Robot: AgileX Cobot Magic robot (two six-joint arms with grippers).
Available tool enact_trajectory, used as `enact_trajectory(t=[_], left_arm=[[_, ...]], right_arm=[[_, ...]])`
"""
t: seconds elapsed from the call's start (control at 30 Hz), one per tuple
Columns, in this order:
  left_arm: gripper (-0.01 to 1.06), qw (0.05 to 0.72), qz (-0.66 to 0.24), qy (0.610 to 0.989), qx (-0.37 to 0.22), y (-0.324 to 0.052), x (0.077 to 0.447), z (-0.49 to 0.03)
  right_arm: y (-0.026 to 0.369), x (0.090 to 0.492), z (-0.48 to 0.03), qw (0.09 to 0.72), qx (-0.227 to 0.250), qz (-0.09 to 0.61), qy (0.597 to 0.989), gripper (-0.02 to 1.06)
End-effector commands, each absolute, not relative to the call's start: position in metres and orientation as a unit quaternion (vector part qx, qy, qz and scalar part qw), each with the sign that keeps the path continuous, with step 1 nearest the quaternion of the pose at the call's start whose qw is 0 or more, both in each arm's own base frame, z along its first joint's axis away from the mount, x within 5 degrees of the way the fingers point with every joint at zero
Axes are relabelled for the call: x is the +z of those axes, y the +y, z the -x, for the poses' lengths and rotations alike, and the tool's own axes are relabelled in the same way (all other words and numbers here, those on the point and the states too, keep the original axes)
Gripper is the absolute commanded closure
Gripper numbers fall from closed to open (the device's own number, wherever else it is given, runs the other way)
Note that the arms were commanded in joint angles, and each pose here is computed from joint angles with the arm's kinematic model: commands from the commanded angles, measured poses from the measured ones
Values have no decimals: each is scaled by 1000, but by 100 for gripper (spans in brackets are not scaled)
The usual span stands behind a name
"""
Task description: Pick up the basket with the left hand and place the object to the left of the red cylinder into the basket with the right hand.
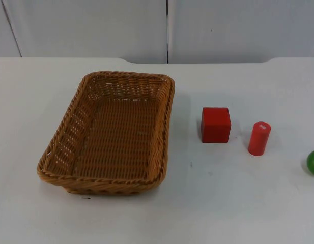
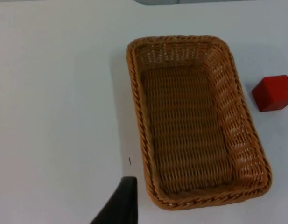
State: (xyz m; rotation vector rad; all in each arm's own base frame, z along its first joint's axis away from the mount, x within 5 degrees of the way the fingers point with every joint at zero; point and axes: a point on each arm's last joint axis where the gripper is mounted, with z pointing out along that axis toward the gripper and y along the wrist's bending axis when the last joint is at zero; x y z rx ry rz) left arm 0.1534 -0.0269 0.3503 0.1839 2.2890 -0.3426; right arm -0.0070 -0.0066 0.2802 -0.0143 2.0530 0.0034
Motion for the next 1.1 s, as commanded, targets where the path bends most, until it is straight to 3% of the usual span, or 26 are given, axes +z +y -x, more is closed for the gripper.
enact_trajectory(t=[0.0, 0.6, 1.07], left_arm=[[0, 396, -74, 903, -148, -28, 346, -171], [0, 265, -56, 947, -170, -30, 263, -265], [0, 229, -53, 952, -196, -33, 216, -317]], right_arm=[[-6, 280, 7, 521, 2, 11, 853, 1], [-6, 280, 7, 521, 2, 11, 853, 1], [-7, 280, 7, 522, 2, 10, 853, 1]])
